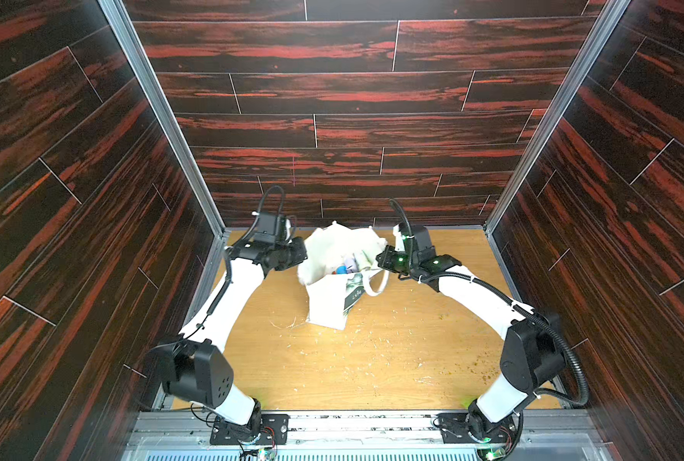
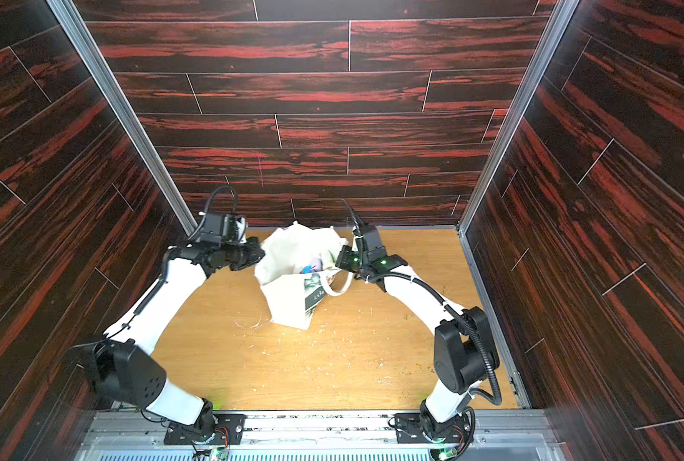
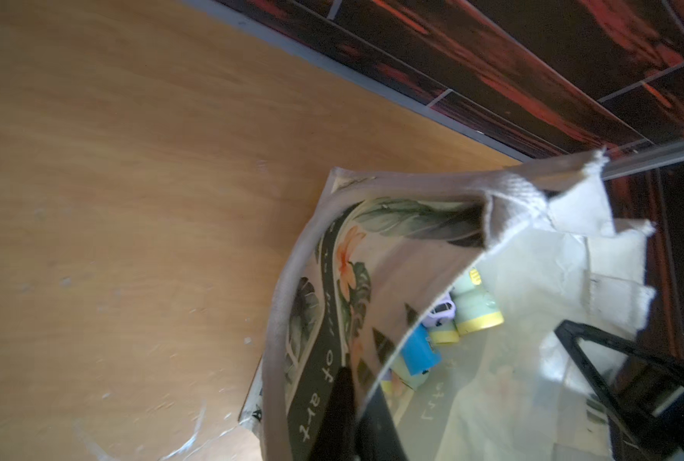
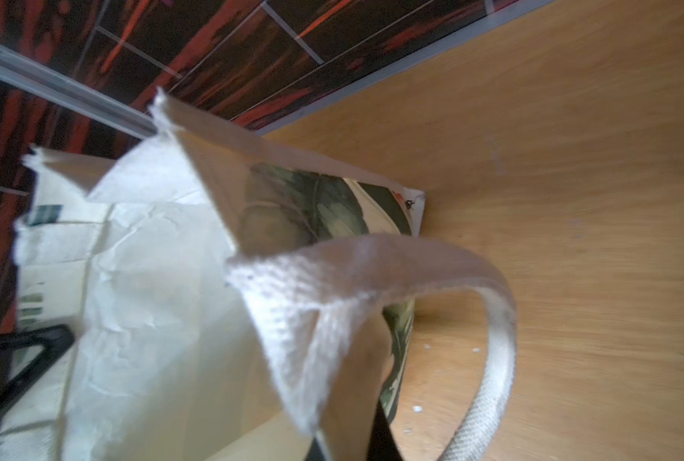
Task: Put the flashlights into the tote bags
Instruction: Place the canvas bag at the center of the board, then reset both arms
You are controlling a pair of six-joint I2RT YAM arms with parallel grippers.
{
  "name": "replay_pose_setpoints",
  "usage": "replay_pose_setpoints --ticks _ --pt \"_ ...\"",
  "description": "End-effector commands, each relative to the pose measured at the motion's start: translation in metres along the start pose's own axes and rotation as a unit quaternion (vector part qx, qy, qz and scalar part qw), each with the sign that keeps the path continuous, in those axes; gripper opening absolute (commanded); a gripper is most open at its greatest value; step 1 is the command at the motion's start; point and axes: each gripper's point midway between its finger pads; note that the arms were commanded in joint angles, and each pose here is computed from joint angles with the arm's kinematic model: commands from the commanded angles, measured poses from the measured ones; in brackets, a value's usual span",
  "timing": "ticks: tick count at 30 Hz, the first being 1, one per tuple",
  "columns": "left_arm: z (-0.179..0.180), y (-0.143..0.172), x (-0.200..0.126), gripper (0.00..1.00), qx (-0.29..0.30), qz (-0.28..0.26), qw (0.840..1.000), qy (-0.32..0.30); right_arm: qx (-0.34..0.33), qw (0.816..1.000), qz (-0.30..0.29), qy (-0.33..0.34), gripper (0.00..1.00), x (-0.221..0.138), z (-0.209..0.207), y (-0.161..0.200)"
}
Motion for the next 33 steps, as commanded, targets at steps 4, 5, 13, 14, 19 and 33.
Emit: replay_pose_setpoints --ticks 4,5,13,14,19,33 --pt "-0.009 -0.012 -0.001 0.00 -0.002 -0.014 1.000 0.011 -0.020 0.998 -0.063 -0.025 0.00 -0.029 0.024 -0.041" --pt "-0.009 -0.012 -0.001 0.00 -0.002 -0.014 1.000 0.010 -0.021 0.998 -0.062 -0.027 0.00 -0.028 0.025 -0.041" --pt "-0.008 -0.032 -0.030 0.58 0.013 -0.064 0.998 -0.004 -0.037 0.996 -0.065 -0.047 0.46 -0.034 0.040 -0.049" --pt "-0.006 -0.037 -0.037 0.63 0.013 -0.074 0.997 -0.008 -0.040 0.996 -0.071 -0.047 0.54 -0.037 0.043 -0.052" --pt "0.005 -0.049 -0.073 0.81 0.014 -0.129 0.991 -0.020 -0.059 0.991 -0.110 -0.038 0.75 -0.064 0.046 -0.066" --pt "0.150 -0.012 -0.147 0.99 0.044 -0.374 0.885 -0.276 -0.019 0.905 -0.347 0.245 0.98 -0.153 -0.143 -0.080"
Point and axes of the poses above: each gripper's point midway between its finger pads, its own x axis out along the fingers, its own z axis along the line the jaws close on, y = z × x, and after that the axes turned 4 degrees about x, right-handed
